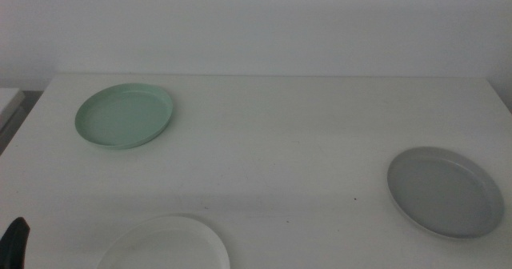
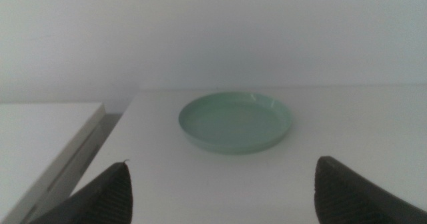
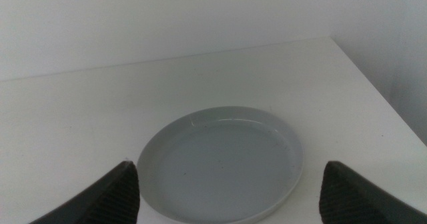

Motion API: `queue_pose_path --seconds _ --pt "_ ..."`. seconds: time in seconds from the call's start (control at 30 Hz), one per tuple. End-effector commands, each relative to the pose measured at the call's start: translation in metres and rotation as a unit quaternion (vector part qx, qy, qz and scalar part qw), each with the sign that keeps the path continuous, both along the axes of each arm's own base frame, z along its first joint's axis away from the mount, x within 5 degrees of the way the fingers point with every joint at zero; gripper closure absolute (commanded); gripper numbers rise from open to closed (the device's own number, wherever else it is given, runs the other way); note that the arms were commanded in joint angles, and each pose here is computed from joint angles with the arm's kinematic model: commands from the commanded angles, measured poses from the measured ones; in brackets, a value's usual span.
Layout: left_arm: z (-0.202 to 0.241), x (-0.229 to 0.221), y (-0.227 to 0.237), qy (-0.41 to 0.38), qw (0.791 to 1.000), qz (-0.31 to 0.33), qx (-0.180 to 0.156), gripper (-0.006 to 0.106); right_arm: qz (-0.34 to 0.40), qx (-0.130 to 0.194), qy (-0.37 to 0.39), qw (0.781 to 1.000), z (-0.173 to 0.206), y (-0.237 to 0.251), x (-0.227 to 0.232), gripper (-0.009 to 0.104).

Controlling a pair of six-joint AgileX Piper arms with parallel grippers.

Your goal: Stack the three bowls on top of each other.

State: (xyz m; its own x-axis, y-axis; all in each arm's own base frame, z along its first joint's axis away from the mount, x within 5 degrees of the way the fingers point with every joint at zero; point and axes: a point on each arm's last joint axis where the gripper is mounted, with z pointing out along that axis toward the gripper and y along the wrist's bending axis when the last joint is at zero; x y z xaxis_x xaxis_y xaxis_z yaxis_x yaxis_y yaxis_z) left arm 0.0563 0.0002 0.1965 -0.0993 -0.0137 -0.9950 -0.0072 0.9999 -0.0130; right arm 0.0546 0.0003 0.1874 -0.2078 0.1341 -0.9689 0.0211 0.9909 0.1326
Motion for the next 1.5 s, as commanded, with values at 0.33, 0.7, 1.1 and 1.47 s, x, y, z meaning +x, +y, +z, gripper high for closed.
queue_pose_path --seconds 0.33,0.7,1.1,1.47 --pt "0.125 0.019 0.000 0.197 0.978 -0.022 0.067 0.007 -0.003 -0.006 -0.004 1.000 0.000 0.000 0.000 0.002" --pt "0.150 0.068 -0.006 0.449 0.893 -0.026 -0.036 0.007 -0.003 -0.006 -0.004 1.000 0.000 0.000 0.000 0.002" --pt "0.084 0.118 -0.024 0.607 0.789 -0.063 -0.062 0.007 -0.003 -0.006 -0.004 1.000 0.000 0.000 0.000 0.002" --pt "0.023 0.131 -0.033 0.612 0.788 -0.041 -0.052 0.007 -0.003 -0.006 -0.004 1.000 0.000 0.000 0.000 0.002"
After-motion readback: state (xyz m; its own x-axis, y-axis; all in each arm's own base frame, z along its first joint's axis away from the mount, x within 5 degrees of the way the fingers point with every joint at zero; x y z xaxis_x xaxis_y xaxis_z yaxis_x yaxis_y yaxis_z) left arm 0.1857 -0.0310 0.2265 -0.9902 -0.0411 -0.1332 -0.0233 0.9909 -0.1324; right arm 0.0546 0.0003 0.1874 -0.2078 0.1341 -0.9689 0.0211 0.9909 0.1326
